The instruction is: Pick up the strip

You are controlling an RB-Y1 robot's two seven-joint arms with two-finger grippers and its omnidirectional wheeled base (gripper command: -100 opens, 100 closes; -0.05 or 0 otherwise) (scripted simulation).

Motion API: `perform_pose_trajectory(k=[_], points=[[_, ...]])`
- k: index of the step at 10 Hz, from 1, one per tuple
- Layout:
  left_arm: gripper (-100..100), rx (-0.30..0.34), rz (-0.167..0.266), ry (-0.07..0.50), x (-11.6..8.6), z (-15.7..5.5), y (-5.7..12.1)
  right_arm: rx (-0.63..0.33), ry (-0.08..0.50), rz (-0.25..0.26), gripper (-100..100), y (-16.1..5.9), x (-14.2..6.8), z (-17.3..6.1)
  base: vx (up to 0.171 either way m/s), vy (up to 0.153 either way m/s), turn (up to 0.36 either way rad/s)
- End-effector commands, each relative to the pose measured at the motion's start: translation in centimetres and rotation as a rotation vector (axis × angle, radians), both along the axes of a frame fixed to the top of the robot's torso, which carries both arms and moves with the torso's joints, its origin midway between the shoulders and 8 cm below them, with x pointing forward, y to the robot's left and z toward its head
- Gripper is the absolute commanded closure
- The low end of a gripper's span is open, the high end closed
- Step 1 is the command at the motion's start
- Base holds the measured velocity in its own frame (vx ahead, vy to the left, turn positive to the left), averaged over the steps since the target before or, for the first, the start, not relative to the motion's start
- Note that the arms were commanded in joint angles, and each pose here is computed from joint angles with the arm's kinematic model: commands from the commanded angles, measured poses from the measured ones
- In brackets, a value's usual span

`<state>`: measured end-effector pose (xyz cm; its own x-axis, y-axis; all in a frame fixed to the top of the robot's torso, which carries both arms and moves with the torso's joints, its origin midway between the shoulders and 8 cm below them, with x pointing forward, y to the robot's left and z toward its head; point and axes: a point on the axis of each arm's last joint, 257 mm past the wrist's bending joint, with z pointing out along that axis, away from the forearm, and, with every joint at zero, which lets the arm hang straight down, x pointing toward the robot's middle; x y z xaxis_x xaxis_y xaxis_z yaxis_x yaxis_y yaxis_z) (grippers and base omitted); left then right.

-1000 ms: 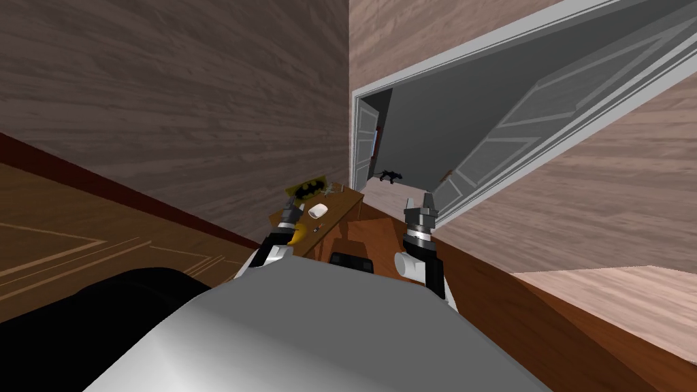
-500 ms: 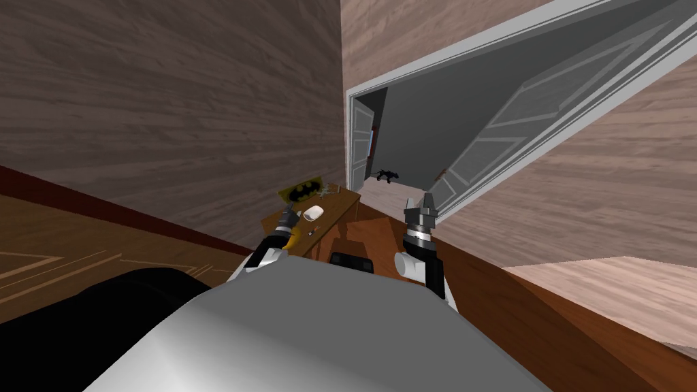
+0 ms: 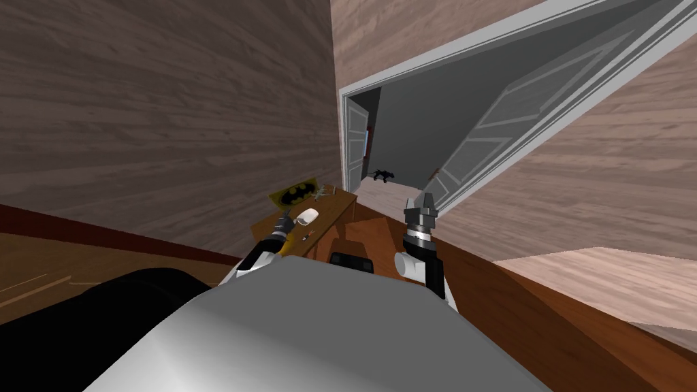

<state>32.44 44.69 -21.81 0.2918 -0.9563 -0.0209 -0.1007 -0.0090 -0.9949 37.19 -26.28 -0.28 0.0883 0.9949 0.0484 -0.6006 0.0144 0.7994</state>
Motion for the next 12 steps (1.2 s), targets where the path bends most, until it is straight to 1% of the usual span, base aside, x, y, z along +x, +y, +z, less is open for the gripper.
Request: perform_pose_trajectory(k=[1,2,3,4,6,7,9,10,11,12], points=[[-100,-0.056,0.050,0.110,-2.6,-4.1,2.2,0.000,0.000,0.000,0,0.0,0.0,0.0,0.123,-0.045,-0.154],[-100,-0.058,0.054,0.117,-2.7,-4.4,2.3,0.000,0.000,0.000,0,0.0,0.0,0.0,0.098,-0.032,-0.073],[-100,-0.097,0.085,0.180,-4.4,-6.6,3.5,0.000,0.000,0.000,0,0.0,0.0,0.0,0.086,-0.033,-0.111],[-100,-0.100,0.090,0.188,-4.6,-7.0,3.7,0.000,0.000,0.000,0,0.0,0.0,0.0,0.061,-0.024,-0.057],[-100,-0.184,0.159,0.316,-8.6,-11.6,5.8,0.000,0.000,0.000,0,0.0,0.0,0.0,0.106,-0.034,-0.163],[-100,-0.190,0.164,0.324,-8.8,-12.0,5.9,0.000,0.000,0.000,0,0.0,0.0,0.0,0.095,-0.013,-0.053],[-100,-0.281,0.233,0.439,-13.2,-16.1,7.4,0.000,0.000,0.000,0,0.0,0.0,0.0,0.102,-0.025,-0.150],[-100,-0.290,0.239,0.453,-13.6,-16.6,7.4,0.000,0.000,0.000,0,0.0,0.0,0.0,0.103,-0.012,-0.066],[-100,-0.290,0.239,0.453,-13.6,-16.6,7.4,0.000,0.000,0.000,0,0.0,0.0,0.0,0.043,-0.001,0.026],[-100,-0.342,0.277,0.514,-16.2,-18.7,7.9,0.000,0.000,0.000,0,0.0,0.0,0.0,0.058,0.000,-0.121]])
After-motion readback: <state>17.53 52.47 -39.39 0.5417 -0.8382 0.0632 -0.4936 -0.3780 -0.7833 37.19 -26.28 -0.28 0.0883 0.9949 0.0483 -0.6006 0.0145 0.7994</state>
